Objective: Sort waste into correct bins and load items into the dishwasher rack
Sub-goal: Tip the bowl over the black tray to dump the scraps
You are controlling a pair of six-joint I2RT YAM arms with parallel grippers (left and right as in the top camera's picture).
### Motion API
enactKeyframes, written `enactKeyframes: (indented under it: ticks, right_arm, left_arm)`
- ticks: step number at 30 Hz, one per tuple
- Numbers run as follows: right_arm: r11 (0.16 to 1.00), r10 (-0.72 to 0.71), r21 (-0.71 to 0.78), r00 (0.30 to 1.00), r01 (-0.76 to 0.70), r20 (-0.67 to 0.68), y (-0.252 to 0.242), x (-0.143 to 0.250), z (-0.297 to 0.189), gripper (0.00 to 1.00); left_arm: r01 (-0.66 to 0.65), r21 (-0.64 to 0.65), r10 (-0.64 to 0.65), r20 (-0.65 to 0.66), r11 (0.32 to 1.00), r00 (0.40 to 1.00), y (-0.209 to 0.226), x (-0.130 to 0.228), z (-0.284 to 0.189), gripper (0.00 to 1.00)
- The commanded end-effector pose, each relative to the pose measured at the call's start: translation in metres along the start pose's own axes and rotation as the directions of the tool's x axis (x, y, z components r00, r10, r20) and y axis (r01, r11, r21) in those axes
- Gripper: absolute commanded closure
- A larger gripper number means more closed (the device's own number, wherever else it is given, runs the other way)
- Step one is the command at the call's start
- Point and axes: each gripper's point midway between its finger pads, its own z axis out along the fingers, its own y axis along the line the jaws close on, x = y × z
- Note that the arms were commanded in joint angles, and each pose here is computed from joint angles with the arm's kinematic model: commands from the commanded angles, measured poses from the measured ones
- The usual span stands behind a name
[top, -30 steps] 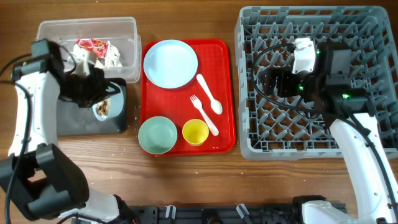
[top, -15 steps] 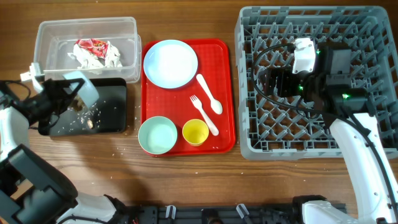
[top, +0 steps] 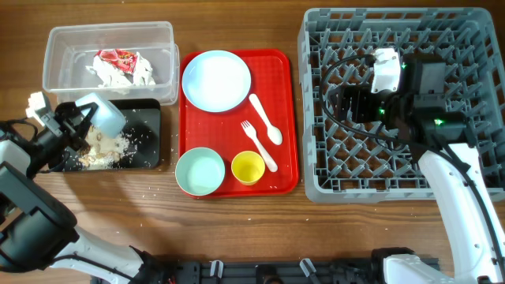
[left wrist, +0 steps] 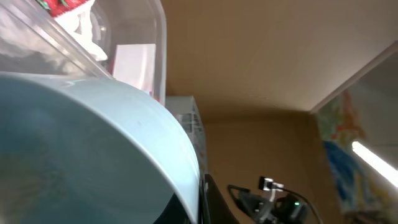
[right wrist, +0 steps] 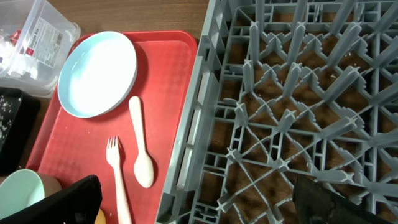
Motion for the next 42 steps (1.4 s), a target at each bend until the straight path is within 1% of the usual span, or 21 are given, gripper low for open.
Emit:
enactKeyframes:
  ticks: [1, 4, 6, 11, 13, 15, 17, 18, 19, 22, 23, 24, 25, 27, 28, 29, 30, 31, 32, 38, 42]
  right_arm:
    - [1.0, 0.011, -0.002, 1.0, -0.011, 0.012, 0.0, -0.007, -0.001, 0.0]
    - [1.0, 0.011, -0.002, 1.0, -0.011, 0.013, 0.0, -0.007, -0.001, 0.0]
    - [1.0, 0.01, -0.002, 1.0, -0.01, 0.015, 0.0, -0.008, -0.001, 0.0]
    - [1.0, 0.011, -0.004, 1.0, -0.011, 0.012, 0.001, -0.007, -0.001, 0.0]
    - [1.0, 0.01, -0.004, 1.0, -0.01, 0.012, 0.001, -0.007, -0.001, 0.0]
    - [1.0, 0.011, -0.003, 1.0, -0.011, 0.009, 0.001, -0.006, -0.001, 0.0]
    - [1.0, 0.008, -0.006, 1.0, -0.008, 0.009, 0.002, -0.006, -0.001, 0.0]
    - [1.0, 0.007, -0.005, 1.0, -0.007, 0.011, 0.002, -0.007, -0.001, 0.0]
    - [1.0, 0.008, -0.006, 1.0, -0.007, 0.011, 0.002, -0.007, -0.001, 0.0]
    - [1.0, 0.009, -0.007, 1.0, -0.009, 0.009, 0.002, -0.006, -0.001, 0.0]
    - [1.0, 0.007, -0.006, 1.0, -0.006, 0.014, 0.002, -0.008, -0.001, 0.0]
    - [1.0, 0.006, -0.007, 1.0, -0.006, 0.016, 0.002, -0.008, -0.001, 0.0]
    - [1.0, 0.008, -0.006, 1.0, -0.008, 0.01, 0.002, -0.007, -0.001, 0.0]
    - [1.0, 0.006, -0.007, 1.0, -0.006, 0.011, 0.003, -0.007, 0.0, 0.0]
    - [1.0, 0.007, -0.007, 1.0, -0.007, 0.011, 0.003, -0.007, 0.0, 0.0]
    - [1.0, 0.006, -0.007, 1.0, -0.006, 0.013, 0.003, -0.007, 0.0, 0.0]
    - [1.0, 0.006, -0.007, 1.0, -0.006, 0.014, 0.003, -0.008, 0.0, 0.0]
    - [1.0, 0.007, -0.007, 1.0, -0.007, 0.011, 0.003, -0.007, 0.0, 0.0]
    - [1.0, 0.007, -0.006, 1.0, -0.007, 0.007, 0.003, -0.006, 0.0, 0.0]
    - [1.0, 0.007, -0.006, 1.0, -0.007, 0.01, 0.003, -0.007, 0.0, 0.0]
    - [1.0, 0.007, -0.006, 1.0, -0.006, 0.011, 0.003, -0.007, 0.0, 0.0]
  left_arm:
    - [0.03, 0.069, -0.03, 0.004, 0.997, 1.0, -0.007, 0.0, -0.003, 0.96]
    - [0.215, 0.069, -0.215, -0.009, 0.974, 0.977, -0.008, 0.006, -0.003, 0.96]
    - [0.177, 0.037, -0.177, -0.002, 0.984, 0.984, -0.002, 0.003, -0.002, 0.96]
    - [0.293, 0.065, -0.293, -0.014, 0.954, 0.956, -0.007, 0.006, -0.002, 0.96]
    - [0.223, -0.045, -0.223, 0.015, 0.974, 0.975, 0.013, 0.001, -0.002, 0.96]
    - [0.353, 0.01, -0.352, -0.005, 0.936, 0.936, 0.002, 0.01, -0.002, 0.96]
    - [0.23, -0.017, -0.23, 0.009, 0.973, 0.973, 0.007, 0.003, -0.003, 0.96]
    - [0.338, -0.086, -0.337, 0.033, 0.937, 0.941, 0.02, 0.005, -0.004, 0.96]
    - [0.348, -0.011, -0.348, 0.008, 0.937, 0.937, 0.006, 0.007, -0.004, 0.96]
    - [0.356, 0.068, -0.355, -0.016, 0.932, 0.935, -0.008, 0.007, -0.004, 0.96]
    - [0.287, 0.048, -0.287, -0.002, 0.957, 0.958, -0.004, 0.002, -0.004, 0.96]
    - [0.308, 0.003, -0.308, 0.013, 0.952, 0.951, 0.004, 0.0, -0.005, 0.96]
    - [0.366, 0.069, -0.366, -0.013, 0.928, 0.93, -0.008, 0.004, -0.005, 0.96]
    - [0.298, 0.033, -0.298, 0.005, 0.954, 0.955, -0.001, -0.002, -0.005, 0.96]
    - [0.352, 0.069, -0.352, -0.013, 0.933, 0.936, -0.008, 0.002, -0.004, 0.96]
    - [0.295, -0.021, -0.295, 0.021, 0.955, 0.955, 0.009, -0.003, -0.005, 0.96]
    - [0.384, -0.09, -0.381, 0.053, 0.919, 0.923, 0.022, -0.001, -0.006, 0.96]
    - [0.417, -0.036, -0.417, 0.025, 0.908, 0.909, 0.012, 0.003, -0.005, 0.96]
    - [0.339, 0.048, -0.339, -0.009, 0.94, 0.941, -0.004, 0.002, -0.003, 0.96]
    - [0.327, 0.007, -0.327, -0.017, 0.945, 0.945, -0.003, 0.003, 0.004, 0.96]
    - [0.197, -0.056, -0.201, -0.085, 0.979, 0.976, -0.036, 0.023, 0.032, 0.96]
